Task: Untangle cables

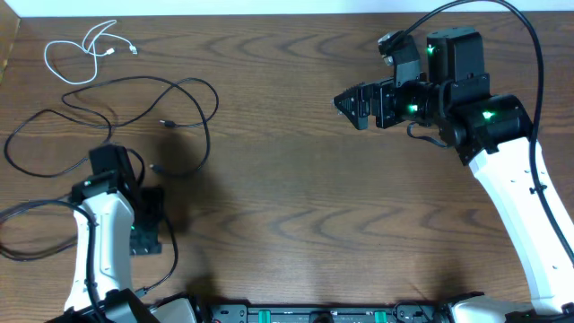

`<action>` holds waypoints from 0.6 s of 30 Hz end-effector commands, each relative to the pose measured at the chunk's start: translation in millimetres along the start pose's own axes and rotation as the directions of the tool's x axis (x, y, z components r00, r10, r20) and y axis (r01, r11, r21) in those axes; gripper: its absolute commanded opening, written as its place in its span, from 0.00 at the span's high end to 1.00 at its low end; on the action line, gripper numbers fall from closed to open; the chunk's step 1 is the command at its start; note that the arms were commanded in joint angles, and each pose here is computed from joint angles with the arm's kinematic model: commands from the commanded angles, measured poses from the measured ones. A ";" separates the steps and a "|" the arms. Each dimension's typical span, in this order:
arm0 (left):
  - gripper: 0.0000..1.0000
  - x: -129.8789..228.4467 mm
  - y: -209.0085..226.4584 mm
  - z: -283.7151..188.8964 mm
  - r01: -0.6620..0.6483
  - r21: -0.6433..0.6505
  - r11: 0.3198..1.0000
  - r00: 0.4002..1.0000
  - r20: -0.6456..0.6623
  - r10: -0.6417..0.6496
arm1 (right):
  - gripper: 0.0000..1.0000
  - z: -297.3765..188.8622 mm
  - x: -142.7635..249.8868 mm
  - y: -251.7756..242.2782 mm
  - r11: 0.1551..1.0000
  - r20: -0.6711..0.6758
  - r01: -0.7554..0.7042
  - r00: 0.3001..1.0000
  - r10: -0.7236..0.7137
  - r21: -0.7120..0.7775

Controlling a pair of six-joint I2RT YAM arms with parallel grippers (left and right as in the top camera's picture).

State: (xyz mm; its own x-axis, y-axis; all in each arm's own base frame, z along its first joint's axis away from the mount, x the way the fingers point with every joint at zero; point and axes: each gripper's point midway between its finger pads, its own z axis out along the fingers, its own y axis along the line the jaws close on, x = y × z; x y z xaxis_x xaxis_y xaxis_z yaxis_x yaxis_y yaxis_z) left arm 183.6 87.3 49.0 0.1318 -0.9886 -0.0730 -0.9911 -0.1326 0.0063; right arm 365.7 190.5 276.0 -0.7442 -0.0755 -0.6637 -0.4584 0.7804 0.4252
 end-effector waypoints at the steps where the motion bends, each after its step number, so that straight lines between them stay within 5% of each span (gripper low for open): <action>1: 0.11 -8.9 21.7 16.7 0.310 -0.053 0.949 0.950 0.057 -0.307 | 0.01 -4.0 -3.0 4.2 1.000 0.006 -0.008 1.000 0.008 -0.009; 18: 0.10 2.7 66.5 43.5 0.508 -0.164 0.845 0.861 0.091 -0.500 | 0.01 -4.1 -9.0 5.2 1.000 0.030 0.004 1.000 -0.003 -0.012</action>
State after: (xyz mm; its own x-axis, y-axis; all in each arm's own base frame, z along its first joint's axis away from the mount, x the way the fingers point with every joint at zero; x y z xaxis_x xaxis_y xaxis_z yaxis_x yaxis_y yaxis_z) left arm 127.4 79.8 15.7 0.5582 -0.8195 -0.1295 -0.8104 -0.5720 0.1266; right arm 367.9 191.1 278.4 -0.7351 -0.0724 -0.6741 -0.4640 0.7787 0.4223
